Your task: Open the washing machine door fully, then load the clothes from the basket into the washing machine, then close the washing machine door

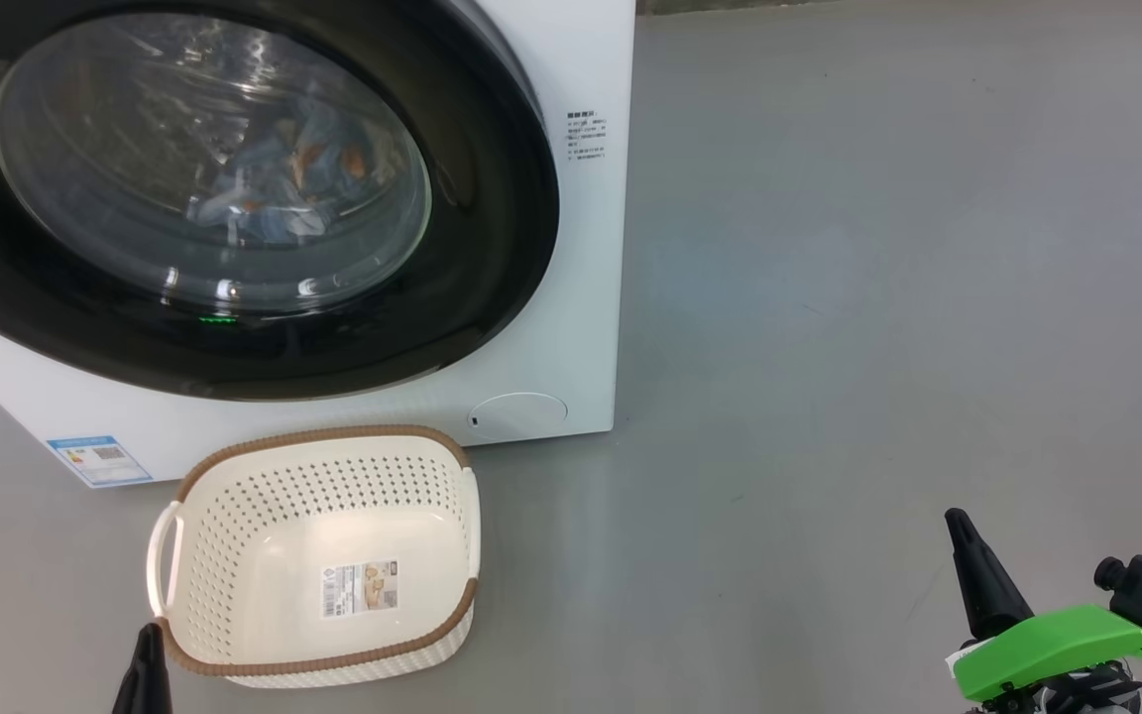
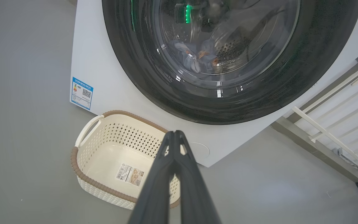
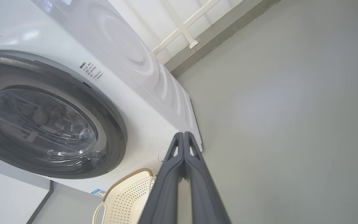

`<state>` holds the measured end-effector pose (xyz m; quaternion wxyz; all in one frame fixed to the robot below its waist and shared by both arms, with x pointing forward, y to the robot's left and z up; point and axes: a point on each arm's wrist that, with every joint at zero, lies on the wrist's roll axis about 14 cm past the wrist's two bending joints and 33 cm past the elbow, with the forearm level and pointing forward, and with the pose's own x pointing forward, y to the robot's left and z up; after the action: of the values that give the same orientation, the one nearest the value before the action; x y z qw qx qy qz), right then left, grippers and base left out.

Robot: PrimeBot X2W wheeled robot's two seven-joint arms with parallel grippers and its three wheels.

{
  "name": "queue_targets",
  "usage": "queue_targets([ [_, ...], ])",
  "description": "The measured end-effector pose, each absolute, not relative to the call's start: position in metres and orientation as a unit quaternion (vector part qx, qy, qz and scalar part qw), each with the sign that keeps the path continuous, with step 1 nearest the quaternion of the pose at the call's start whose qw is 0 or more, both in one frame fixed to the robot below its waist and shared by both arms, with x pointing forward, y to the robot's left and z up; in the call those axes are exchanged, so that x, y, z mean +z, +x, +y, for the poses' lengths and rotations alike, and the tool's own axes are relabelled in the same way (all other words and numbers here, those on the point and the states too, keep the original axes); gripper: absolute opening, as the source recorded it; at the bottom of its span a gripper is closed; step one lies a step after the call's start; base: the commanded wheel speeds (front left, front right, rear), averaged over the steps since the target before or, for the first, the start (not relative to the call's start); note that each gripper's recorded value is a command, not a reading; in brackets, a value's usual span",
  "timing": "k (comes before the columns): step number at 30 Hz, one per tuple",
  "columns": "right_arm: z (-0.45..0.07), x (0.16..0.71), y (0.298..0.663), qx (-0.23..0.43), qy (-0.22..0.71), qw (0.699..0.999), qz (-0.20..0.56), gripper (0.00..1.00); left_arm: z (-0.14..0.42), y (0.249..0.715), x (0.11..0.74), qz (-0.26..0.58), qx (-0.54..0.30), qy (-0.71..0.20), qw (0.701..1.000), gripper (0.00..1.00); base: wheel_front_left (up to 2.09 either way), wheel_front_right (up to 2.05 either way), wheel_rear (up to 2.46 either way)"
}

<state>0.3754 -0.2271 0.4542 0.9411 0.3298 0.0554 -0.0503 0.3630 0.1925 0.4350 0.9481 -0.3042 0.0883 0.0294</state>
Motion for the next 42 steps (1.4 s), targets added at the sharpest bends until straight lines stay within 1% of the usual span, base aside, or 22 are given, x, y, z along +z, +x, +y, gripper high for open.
queue_targets([
  [18, -0.223, 0.460, 0.379, -0.056, 0.415, 0.907, 0.049, 0.00, 0.194, 0.367, 0.442, 0.082, 0.042, -0.392, 0.915, 0.00, 0.00, 0.00, 0.00],
  [42, -0.216, 0.471, 0.383, -0.052, 0.521, 0.851, 0.037, 0.00, 0.191, 0.369, 0.450, 0.074, 0.048, -0.511, 0.855, 0.00, 0.00, 0.00, 0.00],
])
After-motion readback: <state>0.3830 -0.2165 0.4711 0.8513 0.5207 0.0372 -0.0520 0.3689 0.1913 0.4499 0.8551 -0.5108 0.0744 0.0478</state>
